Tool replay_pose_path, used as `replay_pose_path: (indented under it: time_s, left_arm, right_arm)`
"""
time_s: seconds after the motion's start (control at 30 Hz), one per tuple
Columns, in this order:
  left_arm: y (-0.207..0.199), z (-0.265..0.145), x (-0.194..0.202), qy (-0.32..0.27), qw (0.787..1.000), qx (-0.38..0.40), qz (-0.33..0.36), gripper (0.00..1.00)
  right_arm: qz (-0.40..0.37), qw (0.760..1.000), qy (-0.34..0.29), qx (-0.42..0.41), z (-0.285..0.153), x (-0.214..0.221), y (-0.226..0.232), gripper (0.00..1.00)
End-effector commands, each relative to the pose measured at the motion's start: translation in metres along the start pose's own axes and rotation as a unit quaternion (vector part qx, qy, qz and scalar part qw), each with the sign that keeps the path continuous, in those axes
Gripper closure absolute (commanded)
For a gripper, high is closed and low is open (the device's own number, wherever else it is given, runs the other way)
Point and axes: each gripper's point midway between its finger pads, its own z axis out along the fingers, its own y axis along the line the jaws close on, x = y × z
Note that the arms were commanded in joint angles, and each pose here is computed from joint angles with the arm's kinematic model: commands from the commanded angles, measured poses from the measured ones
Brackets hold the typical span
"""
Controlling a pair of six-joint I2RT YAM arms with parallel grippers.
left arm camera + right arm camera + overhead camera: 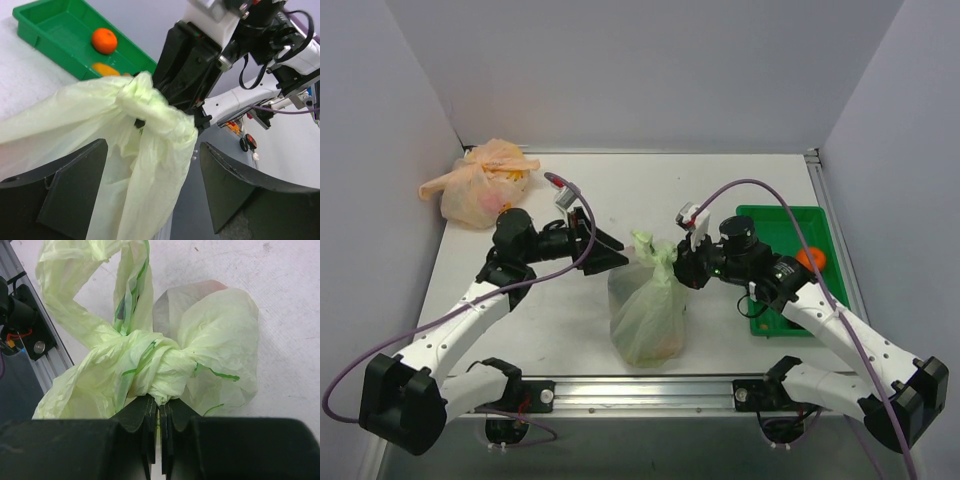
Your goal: Place the fake fruits into the plastic bag and tie a complex knot
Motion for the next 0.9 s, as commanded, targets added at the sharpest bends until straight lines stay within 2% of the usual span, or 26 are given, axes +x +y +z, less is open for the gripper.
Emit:
replay_pose_path:
  time_s: [0.0, 0.17, 0.2, 0.27, 0.3, 0.33, 0.4, 0.43, 0.5, 0.67, 0.87]
  left_arm:
    - [-0.004, 0.016, -0.011, 0.009, 0.999, -0.031, 0.04, 0.14]
    - [-0.01, 0.039, -0.018, 0.01, 0.998, -0.042, 0.041, 0.13]
    - [0.0, 0.043, -0.016, 0.012, 0.997, -0.064, 0.03, 0.13]
    - [-0.002, 0.05, -0.018, 0.014, 0.998, -0.061, 0.022, 0.23]
    - [0.003, 0.051, -0.016, 0.017, 0.997, -0.069, 0.011, 0.31]
    - [0.006, 0.051, -0.013, 0.021, 0.997, -0.076, -0.005, 0.49]
    - [0.015, 0.047, -0.01, 0.023, 0.996, -0.086, -0.019, 0.7]
    - [0.021, 0.044, -0.005, 0.026, 0.995, -0.095, -0.025, 0.86]
    - [0.031, 0.034, -0.005, 0.021, 0.993, -0.112, -0.033, 0.98]
    - [0.056, 0.01, 0.002, 0.021, 0.987, -0.152, -0.045, 1.0]
    - [0.063, -0.002, 0.004, 0.022, 0.985, -0.166, -0.029, 1.0]
  right_arm:
    - [-0.035, 0.999, -0.007, -0.003, -0.004, -0.018, 0.003, 1.0]
    - [-0.047, 0.999, 0.003, -0.003, -0.003, -0.017, 0.004, 1.0]
    - [-0.048, 0.999, 0.005, -0.004, -0.003, -0.017, 0.004, 1.0]
    - [-0.053, 0.999, 0.006, -0.002, -0.004, -0.018, 0.004, 1.0]
    - [-0.057, 0.998, 0.006, -0.001, -0.005, -0.018, 0.004, 1.0]
    - [-0.059, 0.998, 0.009, 0.001, -0.006, -0.018, 0.003, 1.0]
    - [-0.068, 0.998, 0.009, 0.006, -0.009, -0.019, 0.002, 1.0]
    - [-0.071, 0.997, 0.012, 0.008, -0.012, -0.017, 0.001, 1.0]
    - [-0.077, 0.997, 0.012, 0.013, -0.015, -0.015, 0.001, 1.0]
    - [-0.079, 0.996, 0.017, 0.036, -0.024, -0.009, -0.008, 1.0]
    - [-0.072, 0.995, 0.01, 0.062, -0.038, -0.008, -0.022, 1.0]
